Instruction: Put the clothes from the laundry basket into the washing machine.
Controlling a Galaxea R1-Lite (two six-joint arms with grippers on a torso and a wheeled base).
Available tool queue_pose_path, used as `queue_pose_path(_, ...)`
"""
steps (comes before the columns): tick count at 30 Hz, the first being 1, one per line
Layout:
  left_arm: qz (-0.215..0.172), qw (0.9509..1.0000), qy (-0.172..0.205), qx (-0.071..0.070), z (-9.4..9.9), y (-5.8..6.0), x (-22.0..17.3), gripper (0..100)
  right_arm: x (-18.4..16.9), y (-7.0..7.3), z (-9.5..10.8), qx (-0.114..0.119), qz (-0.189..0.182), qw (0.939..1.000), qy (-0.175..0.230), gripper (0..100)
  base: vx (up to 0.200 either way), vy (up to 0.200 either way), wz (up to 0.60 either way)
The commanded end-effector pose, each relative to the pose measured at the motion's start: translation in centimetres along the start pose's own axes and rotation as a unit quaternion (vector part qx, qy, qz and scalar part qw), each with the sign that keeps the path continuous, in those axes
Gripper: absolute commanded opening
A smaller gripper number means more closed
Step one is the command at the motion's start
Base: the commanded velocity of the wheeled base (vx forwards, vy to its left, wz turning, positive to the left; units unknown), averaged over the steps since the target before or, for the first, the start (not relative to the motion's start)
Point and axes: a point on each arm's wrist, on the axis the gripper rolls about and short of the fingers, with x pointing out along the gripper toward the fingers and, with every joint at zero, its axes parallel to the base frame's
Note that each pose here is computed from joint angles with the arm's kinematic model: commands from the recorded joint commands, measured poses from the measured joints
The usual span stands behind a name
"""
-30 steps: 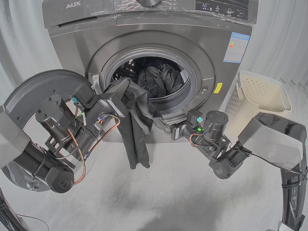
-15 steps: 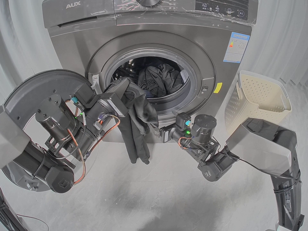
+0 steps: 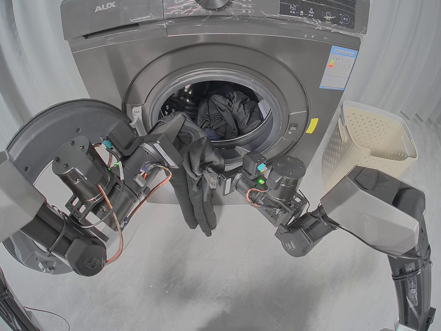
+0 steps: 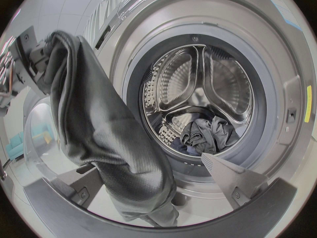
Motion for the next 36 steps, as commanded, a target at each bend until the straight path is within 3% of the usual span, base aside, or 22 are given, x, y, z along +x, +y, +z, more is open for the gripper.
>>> queue_pose_path(1, 0.001, 1.0, -0.001, 0.0, -0.1, 0.1, 0.0, 0, 0.0, -0.5, 1.9, 0.0, -0.005, 0.9998, -0.022, 100, 0.0, 0.0, 0.0)
queue_pose_path(8, 0.008, 1.0, -0.001, 0.003, 0.0, 0.6, 0.1, 0, -0.4, -1.3, 3.8, -0.002, -0.013, 0.9992, -0.037, 100, 0.0, 0.0, 0.0)
queue_pose_path(13, 0.01, 0.9999, -0.004, 0.004, 0.2, 0.7, 0.1, 0, -1.7, -1.6, 3.0, -0.004, -0.015, 0.9999, -0.006, 100, 0.0, 0.0, 0.0)
queue_pose_path(17, 0.01, 0.9999, -0.006, 0.004, 0.2, 0.7, 0.1, 0, -2.5, -2.8, 2.3, -0.006, -0.028, 0.9995, 0.014, 100, 0.0, 0.0, 0.0)
queue_pose_path(24, 0.01, 0.9999, -0.007, 0.004, 0.3, 0.7, 0.1, 0, -2.6, -3.7, 2.6, -0.008, -0.038, 0.9992, 0.011, 100, 0.0, 0.0, 0.0)
queue_pose_path(28, 0.009, 0.9999, -0.006, 0.003, 0.2, 0.6, 0.1, 0, -2.3, -2.8, 2.1, -0.007, -0.027, 0.9995, 0.016, 100, 0.0, 0.0, 0.0)
queue_pose_path(31, 0.008, 0.9999, -0.006, 0.003, 0.2, 0.5, 0.1, 0, -1.8, -1.1, 0.9, -0.003, -0.008, 0.9998, 0.021, 100, 0.0, 0.0, 0.0)
queue_pose_path(36, 0.007, 1.0, -0.005, 0.002, 0.2, 0.5, 0.1, 0, 0.0, 0.2, -0.3, -0.001, 0.005, 1.0, 0.002, 100, 0.0, 0.0, 0.0)
